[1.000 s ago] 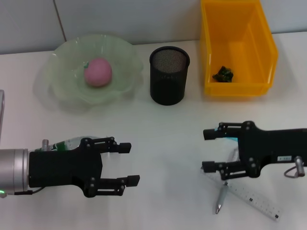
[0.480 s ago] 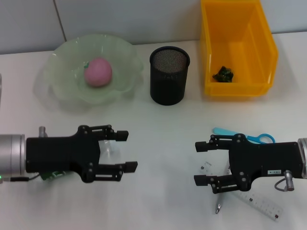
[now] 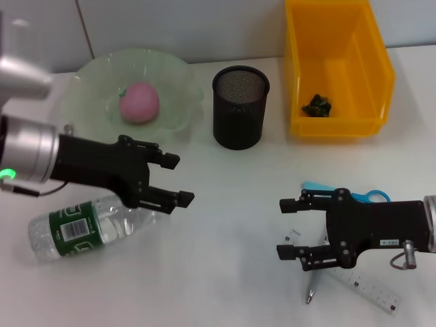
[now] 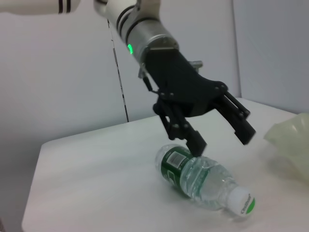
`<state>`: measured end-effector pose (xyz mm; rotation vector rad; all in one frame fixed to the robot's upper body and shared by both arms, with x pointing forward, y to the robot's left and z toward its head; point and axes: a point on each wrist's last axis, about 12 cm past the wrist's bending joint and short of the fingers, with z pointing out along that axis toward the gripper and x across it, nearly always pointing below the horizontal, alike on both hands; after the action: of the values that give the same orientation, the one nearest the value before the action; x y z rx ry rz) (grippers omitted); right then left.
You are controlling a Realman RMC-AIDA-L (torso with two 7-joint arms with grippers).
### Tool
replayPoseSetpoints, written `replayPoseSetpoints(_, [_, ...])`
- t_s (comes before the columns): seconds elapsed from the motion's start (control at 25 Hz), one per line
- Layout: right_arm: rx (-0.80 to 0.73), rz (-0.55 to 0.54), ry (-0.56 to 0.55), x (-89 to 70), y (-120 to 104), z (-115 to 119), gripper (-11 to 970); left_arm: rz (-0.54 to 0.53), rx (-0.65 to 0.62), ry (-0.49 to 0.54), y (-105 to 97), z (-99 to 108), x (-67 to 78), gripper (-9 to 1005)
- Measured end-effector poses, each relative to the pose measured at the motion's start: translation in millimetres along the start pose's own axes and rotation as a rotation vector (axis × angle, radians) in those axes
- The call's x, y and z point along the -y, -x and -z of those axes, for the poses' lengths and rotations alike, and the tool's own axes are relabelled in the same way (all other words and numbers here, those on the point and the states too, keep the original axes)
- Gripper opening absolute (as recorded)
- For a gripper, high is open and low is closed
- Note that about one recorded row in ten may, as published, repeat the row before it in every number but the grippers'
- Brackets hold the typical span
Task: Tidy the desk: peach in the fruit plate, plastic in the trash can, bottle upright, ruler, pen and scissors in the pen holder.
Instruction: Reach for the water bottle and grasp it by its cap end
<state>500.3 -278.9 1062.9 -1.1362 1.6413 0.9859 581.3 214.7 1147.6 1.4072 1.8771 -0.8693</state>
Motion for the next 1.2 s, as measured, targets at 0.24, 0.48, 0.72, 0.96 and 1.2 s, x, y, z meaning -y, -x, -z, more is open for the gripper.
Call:
replayPoseSetpoints(0.24, [0.014,-0.005,-0.009,0.8,1,1,787,0.015,-0.270,0.024,38,-15,-12.1,771])
replayPoseSetpoints(0.48, [0.015,-0.010,-0.019,0.6,0,3,787,0.011,-0.463,0.086,62,-28,-13.1,770])
replayPoseSetpoints(0.72, [0.019,-0.008,-0.029,1.5,1,7,787,0.017,-0.535,0.122,66,-39,-11.6,768])
replayPoseSetpoints(0.96, [0.013,-0.001,-0.023,1.9,1,7,786,-0.002,-0.587,0.135,62,-53,-7.0,767])
replayPoseSetpoints(1.2, [0.015,0.001,-0.024,2.2,2,7,786,-0.039,-0.623,0.156,57,-63,-4.3,766])
